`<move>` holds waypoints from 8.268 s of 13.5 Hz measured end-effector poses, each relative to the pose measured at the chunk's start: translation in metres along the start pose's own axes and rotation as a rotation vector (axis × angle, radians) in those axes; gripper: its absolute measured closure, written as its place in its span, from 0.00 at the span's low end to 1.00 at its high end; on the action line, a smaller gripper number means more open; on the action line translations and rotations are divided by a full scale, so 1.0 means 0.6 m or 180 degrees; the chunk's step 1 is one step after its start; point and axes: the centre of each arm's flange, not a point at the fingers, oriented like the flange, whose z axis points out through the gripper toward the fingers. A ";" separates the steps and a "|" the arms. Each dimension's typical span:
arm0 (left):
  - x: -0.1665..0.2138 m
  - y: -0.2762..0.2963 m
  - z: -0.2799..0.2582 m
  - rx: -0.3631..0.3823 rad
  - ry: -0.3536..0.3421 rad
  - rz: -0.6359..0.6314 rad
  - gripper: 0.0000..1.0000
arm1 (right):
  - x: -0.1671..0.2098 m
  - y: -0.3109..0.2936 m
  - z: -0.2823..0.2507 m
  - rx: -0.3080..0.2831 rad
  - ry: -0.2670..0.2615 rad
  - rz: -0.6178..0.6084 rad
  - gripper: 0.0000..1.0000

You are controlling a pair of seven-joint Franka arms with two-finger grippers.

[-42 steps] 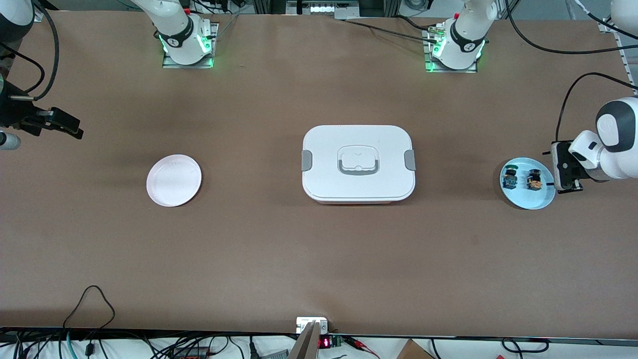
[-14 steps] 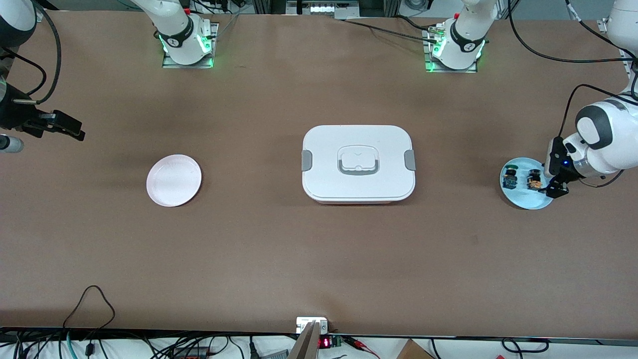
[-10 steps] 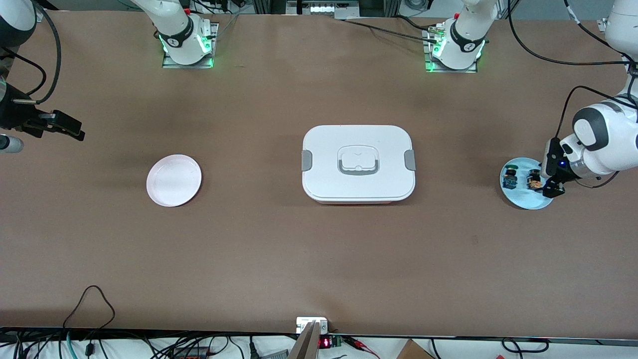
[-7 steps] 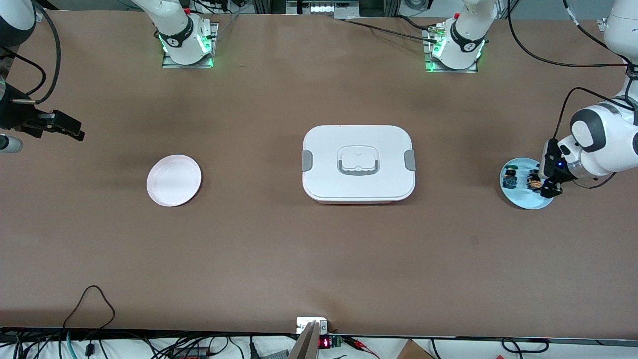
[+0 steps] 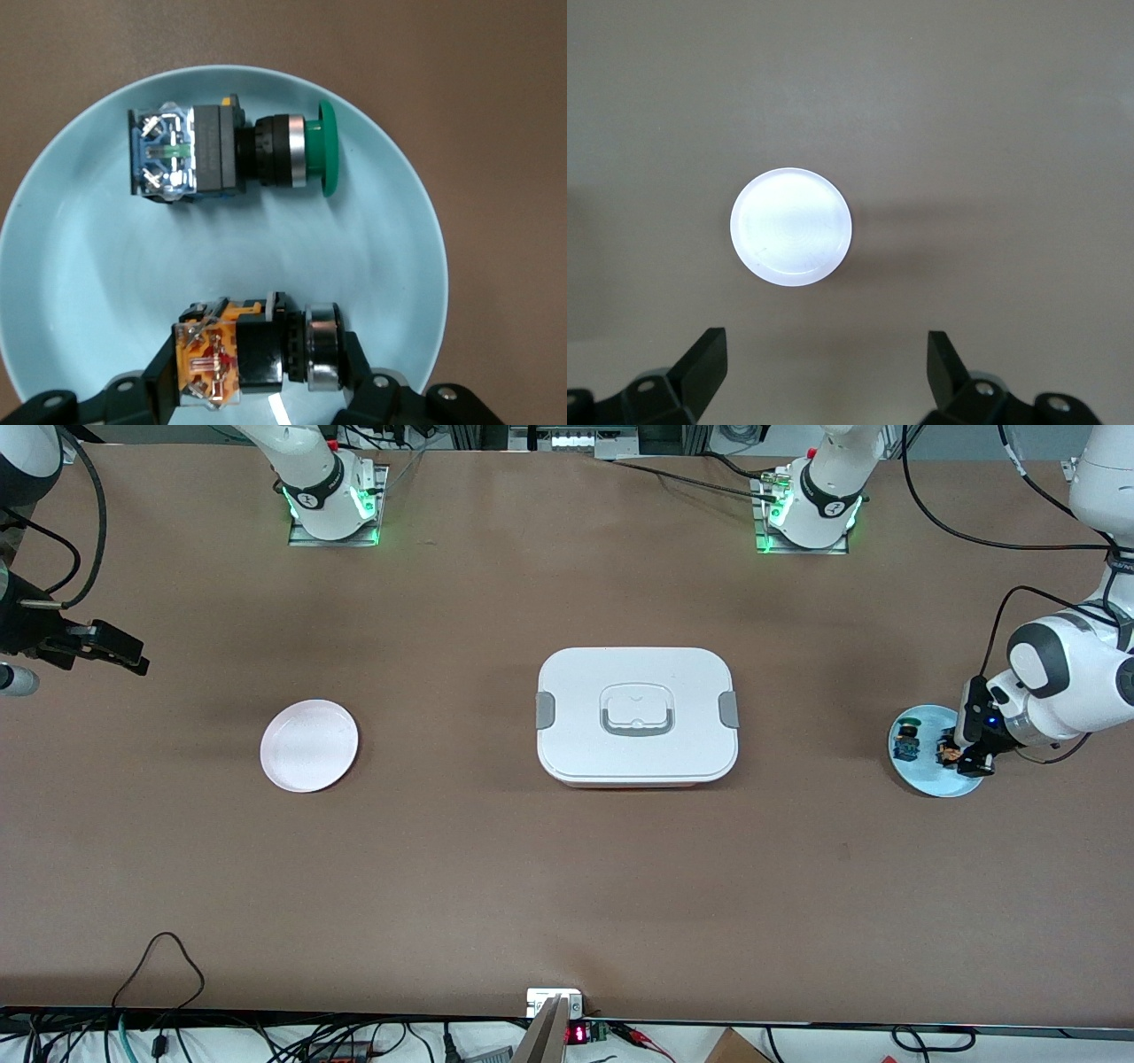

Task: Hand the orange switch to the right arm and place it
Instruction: 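Close the left gripper on the orange switch and lift it, then carry the orange switch over the box while the right gripper approaches, then close the right gripper on the orange switch beside the left gripper, then open the left gripper and withdraw it while the right gripper pulls away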

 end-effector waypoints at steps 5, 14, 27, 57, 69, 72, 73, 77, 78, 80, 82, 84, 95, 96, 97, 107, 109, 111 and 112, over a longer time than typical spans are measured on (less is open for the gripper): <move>-0.016 -0.020 -0.030 0.0027 -0.0023 -0.0001 0.28 | 0.000 0.000 -0.006 0.0000 0.0021 0.0001 0.00; 0.052 -0.156 -0.234 -0.0226 0.0798 0.0156 0.28 | 0.001 0.000 -0.022 0.0001 0.0071 0.0001 0.00; 0.563 -0.325 -0.368 -0.0241 0.4284 -0.0141 0.28 | -0.010 -0.014 -0.018 0.0350 -0.0108 0.0035 0.00; 0.777 -0.261 -0.435 0.0109 0.4621 -0.0574 0.28 | 0.010 -0.472 0.133 0.4869 -0.1724 0.0416 0.00; 0.772 -0.262 -0.436 0.0123 0.4625 -0.0588 0.28 | -0.076 -0.717 0.152 0.4999 -0.1456 0.1038 0.00; 0.772 -0.262 -0.436 0.0124 0.4625 -0.0589 0.28 | -0.079 -0.747 0.161 0.5062 -0.1424 0.1061 0.00; 0.772 -0.262 -0.436 0.0124 0.4625 -0.0589 0.28 | -0.077 -0.756 0.166 0.5052 -0.1409 0.1061 0.00; 0.771 -0.262 -0.436 0.0125 0.4625 -0.0590 0.28 | -0.074 -0.781 0.170 0.5014 -0.1318 0.1071 0.00; 0.771 -0.262 -0.436 0.0125 0.4625 -0.0590 0.28 | -0.073 -0.784 0.166 0.5025 -0.1293 0.1081 0.00; 0.771 -0.262 -0.436 0.0125 0.4625 -0.0590 0.28 | -0.071 -0.788 0.157 0.5113 -0.1293 0.1144 0.00; 0.772 -0.262 -0.436 0.0124 0.4626 -0.0589 0.28 | -0.076 -0.801 0.159 0.5139 -0.1300 0.1168 0.00; 0.772 -0.262 -0.436 0.0124 0.4626 -0.0589 0.28 | -0.082 -0.817 0.167 0.5106 -0.1292 0.1169 0.00; 0.773 -0.261 -0.432 0.0107 0.4625 -0.0596 0.28 | -0.098 -0.848 0.170 0.5060 -0.1170 0.1162 0.01; 0.773 -0.260 -0.431 0.0100 0.4625 -0.0600 0.28 | -0.100 -0.851 0.167 0.5061 -0.1169 0.1151 0.01; 0.774 -0.259 -0.428 0.0092 0.4624 -0.0606 0.28 | -0.101 -0.853 0.166 0.5063 -0.1167 0.1147 0.02; 0.772 -0.257 -0.424 0.0064 0.4653 -0.0641 0.28 | -0.096 -0.849 0.159 0.5094 -0.1099 0.1110 0.56; 0.770 -0.256 -0.426 0.0049 0.4672 -0.0625 0.28 | -0.097 -0.852 0.156 0.5101 -0.1093 0.1090 0.56; 0.765 -0.255 -0.428 0.0036 0.4695 -0.0608 0.28 | -0.099 -0.856 0.153 0.5111 -0.1090 0.1080 0.56; 0.751 -0.255 -0.431 0.0055 0.4710 -0.0618 0.22 | -0.097 -0.855 0.154 0.5107 -0.1076 0.1092 0.56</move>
